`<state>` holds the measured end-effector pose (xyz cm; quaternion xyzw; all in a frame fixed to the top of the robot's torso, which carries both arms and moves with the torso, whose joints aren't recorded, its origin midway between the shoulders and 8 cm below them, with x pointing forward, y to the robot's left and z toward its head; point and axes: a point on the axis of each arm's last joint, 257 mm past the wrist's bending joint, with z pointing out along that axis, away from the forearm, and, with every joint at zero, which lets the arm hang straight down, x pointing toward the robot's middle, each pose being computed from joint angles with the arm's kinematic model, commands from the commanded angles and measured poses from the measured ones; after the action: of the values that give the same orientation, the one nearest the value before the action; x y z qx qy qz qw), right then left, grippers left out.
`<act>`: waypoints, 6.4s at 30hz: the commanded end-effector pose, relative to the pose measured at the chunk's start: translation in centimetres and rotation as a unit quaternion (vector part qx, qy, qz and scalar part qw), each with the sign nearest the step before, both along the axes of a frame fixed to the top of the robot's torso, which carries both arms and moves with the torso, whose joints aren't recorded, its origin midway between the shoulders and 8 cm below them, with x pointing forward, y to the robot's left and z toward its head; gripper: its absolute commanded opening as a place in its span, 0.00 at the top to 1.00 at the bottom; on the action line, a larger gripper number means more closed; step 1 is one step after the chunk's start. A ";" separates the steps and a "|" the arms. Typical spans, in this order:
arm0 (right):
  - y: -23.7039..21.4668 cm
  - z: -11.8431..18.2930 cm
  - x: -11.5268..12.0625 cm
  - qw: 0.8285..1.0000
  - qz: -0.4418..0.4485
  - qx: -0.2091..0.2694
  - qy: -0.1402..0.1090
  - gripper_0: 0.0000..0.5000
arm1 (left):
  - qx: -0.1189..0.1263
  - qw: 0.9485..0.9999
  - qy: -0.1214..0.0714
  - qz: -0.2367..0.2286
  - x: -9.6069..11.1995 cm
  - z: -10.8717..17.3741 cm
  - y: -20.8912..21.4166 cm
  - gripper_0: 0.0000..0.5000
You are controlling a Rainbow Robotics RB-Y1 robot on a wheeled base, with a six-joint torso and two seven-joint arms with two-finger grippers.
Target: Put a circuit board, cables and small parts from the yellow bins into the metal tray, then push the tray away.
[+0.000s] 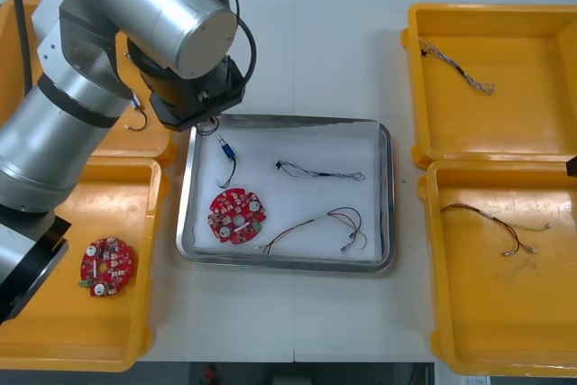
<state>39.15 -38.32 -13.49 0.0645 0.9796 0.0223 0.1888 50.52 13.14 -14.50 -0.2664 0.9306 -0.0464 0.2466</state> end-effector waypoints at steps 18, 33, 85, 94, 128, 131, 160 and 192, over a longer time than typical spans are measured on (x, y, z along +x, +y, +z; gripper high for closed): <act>-0.7 0.7 0.1 1.000 -0.019 -0.005 -0.015 0.00 | -0.001 0.999 -0.045 -0.018 -0.5 -5.2 -5.2 1.00; -0.7 0.7 0.1 1.000 -0.019 -0.005 -0.015 0.00 | 0.014 0.998 -0.052 -0.026 0.0 -8.6 -6.5 1.00; -0.7 0.7 0.1 1.000 -0.019 -0.005 -0.015 0.00 | -0.026 0.998 -0.027 -0.057 -3.2 2.9 -3.0 0.00; -0.7 0.7 0.1 1.000 -0.019 -0.005 -0.015 0.00 | -0.021 0.996 -0.025 -0.082 -3.0 7.1 1.8 0.00; 18.5 0.0 2.2 0.919 0.383 -0.098 0.007 0.00 | 0.099 0.972 0.022 -0.212 -8.8 5.7 21.8 0.00; 21.1 0.2 2.3 0.891 0.439 -0.116 -0.002 0.00 | 0.104 0.970 0.019 -0.220 -9.5 4.6 22.8 0.00; 37.6 -6.8 -1.8 0.642 0.725 -0.246 -0.026 0.00 | 0.131 0.965 0.048 -0.220 -14.0 -1.5 27.2 0.00; 38.0 -16.8 -6.3 0.666 0.710 -0.227 0.000 0.00 | 0.142 0.965 0.043 -0.216 -13.6 -1.3 27.7 0.00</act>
<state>34.31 -1.64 -29.68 -0.6952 0.7029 -0.0888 0.1218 36.66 39.80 -17.40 -0.0531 0.9762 0.0163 0.2095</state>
